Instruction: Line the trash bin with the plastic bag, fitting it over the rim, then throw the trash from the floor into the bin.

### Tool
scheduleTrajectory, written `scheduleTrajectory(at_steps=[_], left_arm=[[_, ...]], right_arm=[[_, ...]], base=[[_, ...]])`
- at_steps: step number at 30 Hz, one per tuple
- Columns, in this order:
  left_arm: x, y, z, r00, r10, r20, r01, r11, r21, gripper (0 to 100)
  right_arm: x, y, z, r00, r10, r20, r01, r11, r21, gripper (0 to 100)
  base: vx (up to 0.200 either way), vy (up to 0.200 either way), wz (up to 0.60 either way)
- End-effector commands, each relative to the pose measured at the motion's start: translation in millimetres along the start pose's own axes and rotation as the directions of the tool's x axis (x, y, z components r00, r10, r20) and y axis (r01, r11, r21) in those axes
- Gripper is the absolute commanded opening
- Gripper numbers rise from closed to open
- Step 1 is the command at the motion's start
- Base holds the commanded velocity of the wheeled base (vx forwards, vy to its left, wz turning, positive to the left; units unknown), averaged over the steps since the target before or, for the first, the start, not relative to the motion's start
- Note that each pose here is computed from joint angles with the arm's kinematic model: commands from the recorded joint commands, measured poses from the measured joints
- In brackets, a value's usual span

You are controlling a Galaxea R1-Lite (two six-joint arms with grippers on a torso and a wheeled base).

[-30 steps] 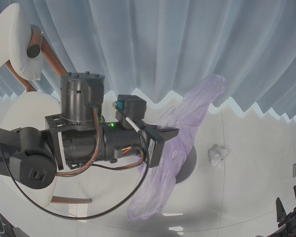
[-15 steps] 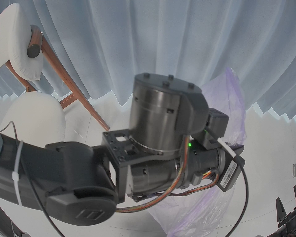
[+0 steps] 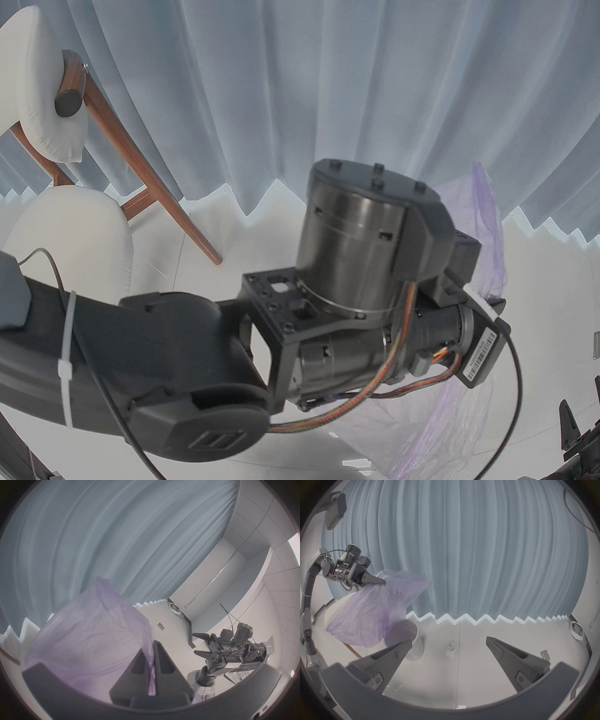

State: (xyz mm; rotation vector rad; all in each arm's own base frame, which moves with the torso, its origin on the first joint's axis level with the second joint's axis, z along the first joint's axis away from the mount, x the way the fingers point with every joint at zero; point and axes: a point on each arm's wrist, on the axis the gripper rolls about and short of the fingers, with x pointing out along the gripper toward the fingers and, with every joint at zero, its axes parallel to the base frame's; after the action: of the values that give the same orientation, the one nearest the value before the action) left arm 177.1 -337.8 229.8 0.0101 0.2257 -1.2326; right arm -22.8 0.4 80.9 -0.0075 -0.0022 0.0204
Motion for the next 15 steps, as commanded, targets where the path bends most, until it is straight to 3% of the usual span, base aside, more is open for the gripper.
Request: scheduleTrajectory(at_steps=[1,4,12,15], left_arm=[[6,-8,-4,1.0,-0.024,-0.013,0.024,1.0,-0.003,0],[6,-6,-5,1.0,-0.012,-0.018,0.012,1.0,-0.007,0],[-22,68,-28,0.978,0.189,-0.088,-0.184,0.981,0.055,0],[-37,80,-24,0.97,0.23,-0.081,-0.224,0.971,0.082,0]], right_arm=[[0,0,-5,1.0,0.001,-0.002,-0.001,1.0,0.0,100],[0,0,-5,1.0,0.001,-0.002,-0.001,1.0,0.0,100],[0,0,-5,1.0,0.0,-0.002,0.0,1.0,0.0,100],[0,0,-5,1.0,0.001,-0.002,-0.001,1.0,0.0,100]], base=[[0.0,0.0,0.0],[0.0,0.0,0.0],[0.0,0.0,0.0],[0.0,0.0,0.0]])
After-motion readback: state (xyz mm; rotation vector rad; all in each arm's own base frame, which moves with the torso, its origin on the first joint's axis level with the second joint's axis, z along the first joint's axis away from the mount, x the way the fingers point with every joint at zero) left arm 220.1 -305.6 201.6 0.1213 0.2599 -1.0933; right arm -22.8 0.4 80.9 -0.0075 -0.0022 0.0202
